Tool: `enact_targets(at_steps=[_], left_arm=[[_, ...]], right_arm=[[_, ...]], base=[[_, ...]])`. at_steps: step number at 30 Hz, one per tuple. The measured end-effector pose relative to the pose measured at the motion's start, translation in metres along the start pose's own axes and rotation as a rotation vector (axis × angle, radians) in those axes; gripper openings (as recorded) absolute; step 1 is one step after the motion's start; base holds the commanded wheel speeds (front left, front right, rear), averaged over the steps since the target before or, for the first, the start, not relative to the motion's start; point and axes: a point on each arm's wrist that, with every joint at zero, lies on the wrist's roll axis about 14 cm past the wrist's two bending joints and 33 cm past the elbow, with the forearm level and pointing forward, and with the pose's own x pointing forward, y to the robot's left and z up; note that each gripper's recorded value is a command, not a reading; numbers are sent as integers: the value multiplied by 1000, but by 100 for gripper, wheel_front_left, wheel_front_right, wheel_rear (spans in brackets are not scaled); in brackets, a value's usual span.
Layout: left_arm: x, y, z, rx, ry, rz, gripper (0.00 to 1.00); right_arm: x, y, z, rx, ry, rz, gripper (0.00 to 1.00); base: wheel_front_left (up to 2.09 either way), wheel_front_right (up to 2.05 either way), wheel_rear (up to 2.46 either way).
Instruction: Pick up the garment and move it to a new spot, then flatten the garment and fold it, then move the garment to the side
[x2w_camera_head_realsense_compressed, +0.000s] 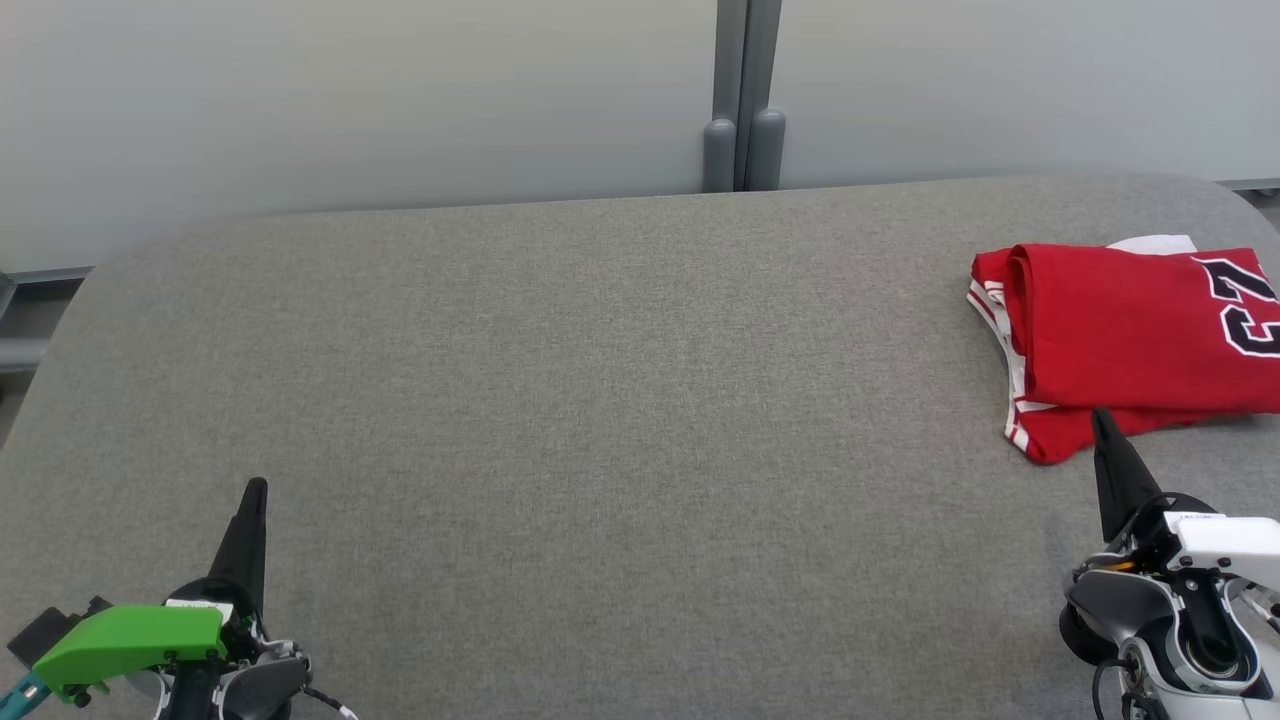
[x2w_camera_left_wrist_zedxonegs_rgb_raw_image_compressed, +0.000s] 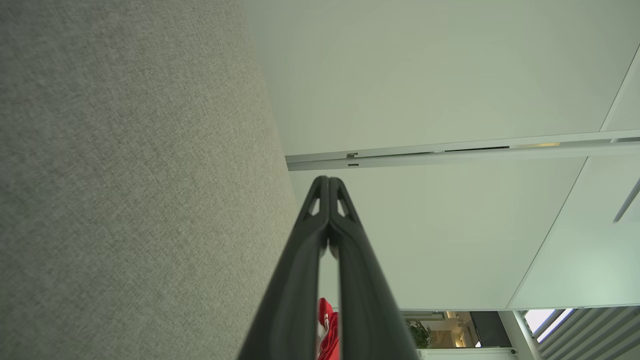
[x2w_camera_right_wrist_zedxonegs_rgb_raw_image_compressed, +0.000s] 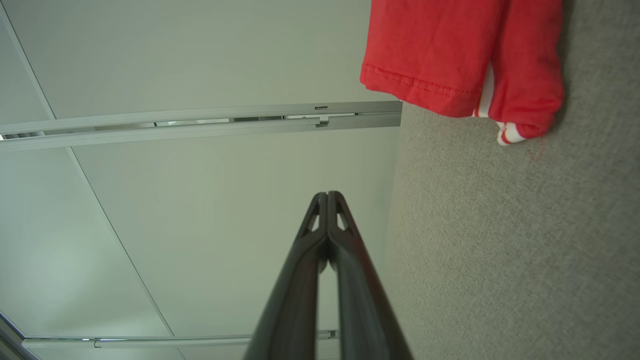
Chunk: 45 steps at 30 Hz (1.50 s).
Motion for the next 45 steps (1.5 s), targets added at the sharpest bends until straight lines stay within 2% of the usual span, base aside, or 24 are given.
enact_targets(at_steps=[45], left_arm=[[0, 0, 0, 0, -1, 0, 0]], right_arm=[[0, 1, 1, 0, -2, 5, 0]], base=[[0, 0, 0]])
